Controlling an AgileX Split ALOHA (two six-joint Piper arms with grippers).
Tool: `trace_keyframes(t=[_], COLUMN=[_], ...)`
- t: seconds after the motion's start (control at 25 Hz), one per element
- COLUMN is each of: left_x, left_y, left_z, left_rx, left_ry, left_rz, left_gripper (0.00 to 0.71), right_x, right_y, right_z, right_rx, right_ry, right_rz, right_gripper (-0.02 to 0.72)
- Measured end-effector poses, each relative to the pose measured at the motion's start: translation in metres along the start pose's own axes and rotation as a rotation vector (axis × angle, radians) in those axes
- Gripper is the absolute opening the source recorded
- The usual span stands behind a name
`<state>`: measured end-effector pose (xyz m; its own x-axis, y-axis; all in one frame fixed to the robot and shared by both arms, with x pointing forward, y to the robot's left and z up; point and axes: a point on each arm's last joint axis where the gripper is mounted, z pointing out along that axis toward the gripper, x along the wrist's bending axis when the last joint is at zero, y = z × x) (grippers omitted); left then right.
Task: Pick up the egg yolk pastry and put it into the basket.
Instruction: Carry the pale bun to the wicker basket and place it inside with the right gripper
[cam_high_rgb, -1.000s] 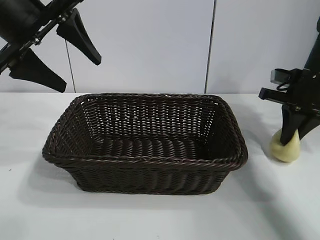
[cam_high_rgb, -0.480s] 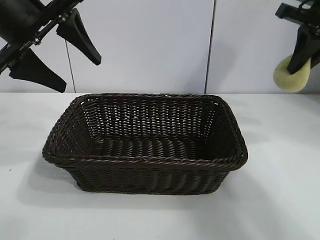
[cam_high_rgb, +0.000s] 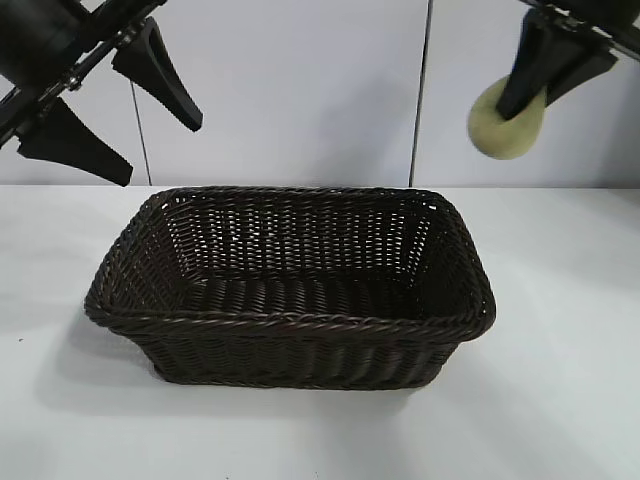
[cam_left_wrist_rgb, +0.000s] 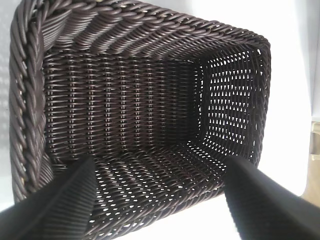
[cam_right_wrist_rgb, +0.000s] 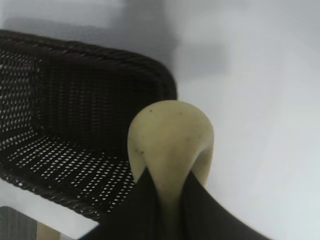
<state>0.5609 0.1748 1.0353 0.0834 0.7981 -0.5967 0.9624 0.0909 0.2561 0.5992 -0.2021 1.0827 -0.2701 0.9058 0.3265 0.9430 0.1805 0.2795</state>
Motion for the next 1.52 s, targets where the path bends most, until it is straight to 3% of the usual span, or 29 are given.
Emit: trace_keyframes(t=[0.36,0.72,1.24,1.36,1.52], left_x=[0.0,0.0,0.0,0.0,0.0], left_y=[-0.001,-0.001,-0.001,-0.001,-0.001], left_z=[0.0,0.0,0.0,0.0,0.0], left_rx=[0.01,0.01,0.01,0.01,0.01], left_ry=[-0.001,-0.001,-0.001,-0.001,-0.001], left_rz=[0.001,0.001,0.002,0.002,0.002], left_gripper=[0.524,0.524,0.524,0.524,0.524], right_x=[0.067,0.069,0.047,0.046,0.047], right_y=[-0.009,-0.008,0.0,0.001,0.001], right_z=[0.021,0.03,0.128,0.13,0.129], right_rx=[0.036,0.045,0.221,0.213,0.207], right_ry=[0.051,0.046,0.084,0.087,0.09], right_rz=[-0.138,-0.113,-0.009,-0.007,-0.007], right_gripper=[0.055,0.055,0.056,0.111,0.295])
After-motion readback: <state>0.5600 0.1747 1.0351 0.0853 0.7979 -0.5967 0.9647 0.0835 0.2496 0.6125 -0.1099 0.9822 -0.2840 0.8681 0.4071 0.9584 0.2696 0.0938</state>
